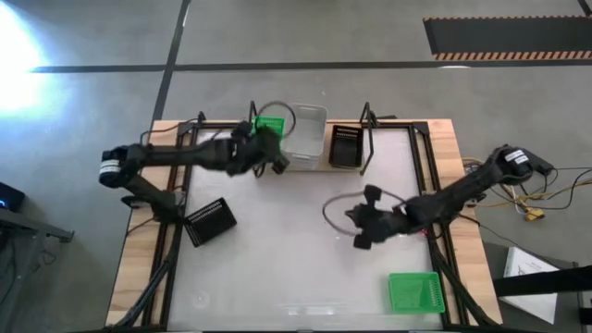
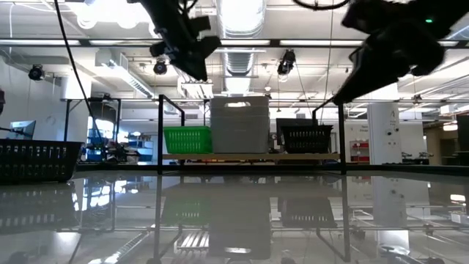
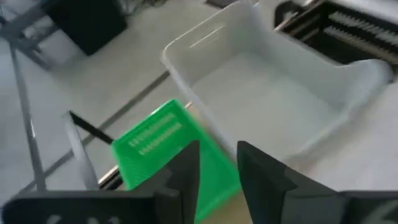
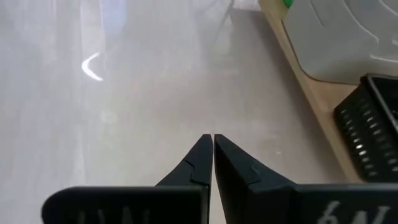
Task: Stack baskets on shelf by color
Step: Adjust the stacked bins on the shelf
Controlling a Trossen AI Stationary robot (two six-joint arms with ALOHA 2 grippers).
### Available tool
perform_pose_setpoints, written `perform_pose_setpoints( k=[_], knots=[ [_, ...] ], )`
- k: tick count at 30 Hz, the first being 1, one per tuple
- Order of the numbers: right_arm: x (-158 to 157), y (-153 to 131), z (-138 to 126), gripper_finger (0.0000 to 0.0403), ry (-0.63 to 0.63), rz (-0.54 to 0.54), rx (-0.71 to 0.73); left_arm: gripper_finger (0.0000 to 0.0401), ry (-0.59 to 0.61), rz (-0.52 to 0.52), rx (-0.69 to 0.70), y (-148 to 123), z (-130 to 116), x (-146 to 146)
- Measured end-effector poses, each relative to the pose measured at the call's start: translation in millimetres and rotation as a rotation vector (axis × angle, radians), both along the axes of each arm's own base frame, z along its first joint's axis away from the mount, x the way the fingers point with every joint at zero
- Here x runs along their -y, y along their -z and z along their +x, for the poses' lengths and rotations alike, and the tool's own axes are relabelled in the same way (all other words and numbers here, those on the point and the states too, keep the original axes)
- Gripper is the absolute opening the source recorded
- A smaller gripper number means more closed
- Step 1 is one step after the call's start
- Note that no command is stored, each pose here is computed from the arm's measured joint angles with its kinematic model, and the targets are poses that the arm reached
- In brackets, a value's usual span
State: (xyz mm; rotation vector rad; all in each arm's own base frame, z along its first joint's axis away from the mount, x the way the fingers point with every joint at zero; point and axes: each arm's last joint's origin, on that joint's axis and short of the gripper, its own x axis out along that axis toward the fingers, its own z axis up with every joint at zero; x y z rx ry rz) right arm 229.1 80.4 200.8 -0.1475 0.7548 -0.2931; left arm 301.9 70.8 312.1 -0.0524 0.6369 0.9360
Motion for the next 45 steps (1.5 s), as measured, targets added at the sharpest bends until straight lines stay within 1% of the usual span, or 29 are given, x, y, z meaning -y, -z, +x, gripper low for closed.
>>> perform_pose_setpoints(
  k=[1,4,7,9,13,15,18,21,24,27,29,32,37,39,42,45],
  knots=[
    [-6,3,-3,0.0009,0.001,-0.004,0.015,0.0081,-0.004,-0.012,-0.004,0,-2,-10],
    [-19,12,-9,0.0009,-0.007,-0.006,0.055,0.0058,0.002,-0.068,0.046,0,-6,-37],
    [-28,18,-12,0.0009,-0.034,0.005,0.090,0.0037,-0.021,-0.108,0.045,4,-12,-55],
    [-31,19,-11,0.0009,-0.042,0.018,0.116,0.0024,-0.018,-0.122,0.043,9,-10,-61],
    [-32,20,-10,0.0009,-0.043,0.016,0.121,0.0004,0.023,-0.152,-0.025,29,3,-66],
    [-31,20,-10,0.0009,-0.045,0.003,0.116,0.0001,0.032,-0.168,-0.069,41,10,-69],
    [-31,20,-10,0.0009,-0.041,0.001,0.124,0.0001,0.035,-0.183,-0.094,53,21,-74],
    [-31,20,-10,0.0009,-0.041,0.001,0.124,0.0000,0.043,-0.195,-0.100,59,29,-76],
    [-31,20,-10,0.0009,-0.041,0.001,0.124,0.0000,0.059,-0.207,-0.091,59,34,-77],
    [-31,20,-10,0.0009,-0.041,0.001,0.124,0.0000,0.109,-0.230,-0.041,57,38,-76],
    [-31,20,-10,0.0009,-0.041,0.002,0.124,0.0000,0.136,-0.224,0.000,55,42,-75],
    [-31,20,-10,0.0009,-0.041,0.002,0.124,0.0000,0.149,-0.211,0.009,54,43,-75],
    [-31,20,-10,0.0009,-0.041,0.004,0.123,0.0000,0.154,-0.185,-0.016,53,42,-76],
    [-31,20,-10,0.0009,-0.041,0.004,0.123,0.0000,0.146,-0.155,-0.043,50,39,-76],
    [-31,20,-10,0.0009,-0.041,0.005,0.124,0.0000,0.099,-0.116,-0.070,39,33,-75],
    [-31,20,-10,0.0009,-0.040,0.005,0.124,0.0000,0.084,-0.112,-0.116,25,26,-68]
  ],
)
